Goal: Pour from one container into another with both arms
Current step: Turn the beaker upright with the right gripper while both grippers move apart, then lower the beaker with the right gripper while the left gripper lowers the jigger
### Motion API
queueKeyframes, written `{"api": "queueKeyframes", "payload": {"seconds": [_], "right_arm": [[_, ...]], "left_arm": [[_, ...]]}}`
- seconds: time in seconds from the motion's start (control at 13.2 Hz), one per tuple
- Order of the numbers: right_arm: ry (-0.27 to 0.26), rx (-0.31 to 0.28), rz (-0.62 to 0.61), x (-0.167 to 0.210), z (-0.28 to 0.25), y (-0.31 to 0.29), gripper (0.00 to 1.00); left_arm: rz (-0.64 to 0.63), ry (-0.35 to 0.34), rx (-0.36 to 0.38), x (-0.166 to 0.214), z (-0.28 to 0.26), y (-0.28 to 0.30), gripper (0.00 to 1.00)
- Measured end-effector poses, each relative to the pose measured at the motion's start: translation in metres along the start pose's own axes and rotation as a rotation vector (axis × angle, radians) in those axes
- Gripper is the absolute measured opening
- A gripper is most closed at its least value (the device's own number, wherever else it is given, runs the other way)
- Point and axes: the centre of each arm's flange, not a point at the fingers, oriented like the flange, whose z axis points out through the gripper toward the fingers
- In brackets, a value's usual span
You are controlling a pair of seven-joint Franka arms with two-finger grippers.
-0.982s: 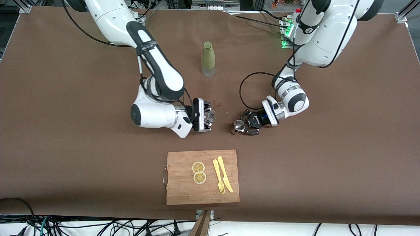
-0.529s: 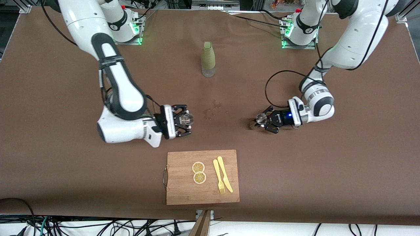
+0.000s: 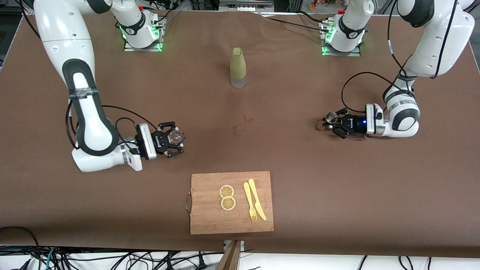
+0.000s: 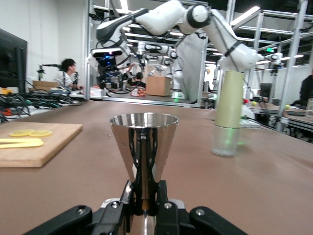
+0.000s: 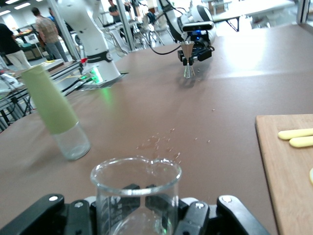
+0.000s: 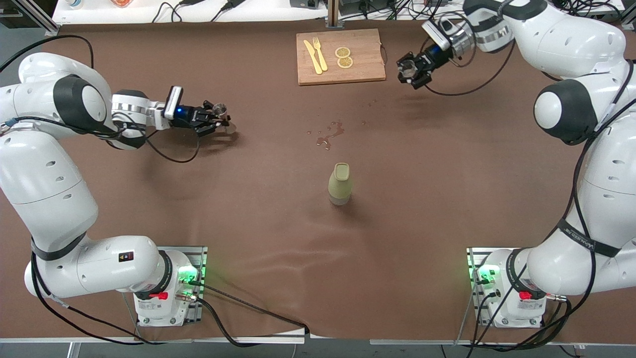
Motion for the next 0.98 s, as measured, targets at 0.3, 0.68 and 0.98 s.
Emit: {"api": "queueKeyframes", "payload": {"seconds": [0.3, 0.68, 0.98], "right_arm": [[0.054, -0.017, -0.044, -0.075, -0.016, -0.019, 0.13], [0.147, -0.019, -0.015, -0.152, -0.011, -0.039, 0.13], [0.168, -0.052, -0.02, -0.171, -0.044, -0.053, 0.13]], "left_arm": [[-0.007, -0.067, -0.071, -0.01, -0.029, 0.02, 0.21], [-0.017, -0.099, -0.131, -0.018, -0.06, 0.041, 0.21], [-0.004, -0.108, -0.177, -0.011, -0.085, 0.045, 0.21]]}}
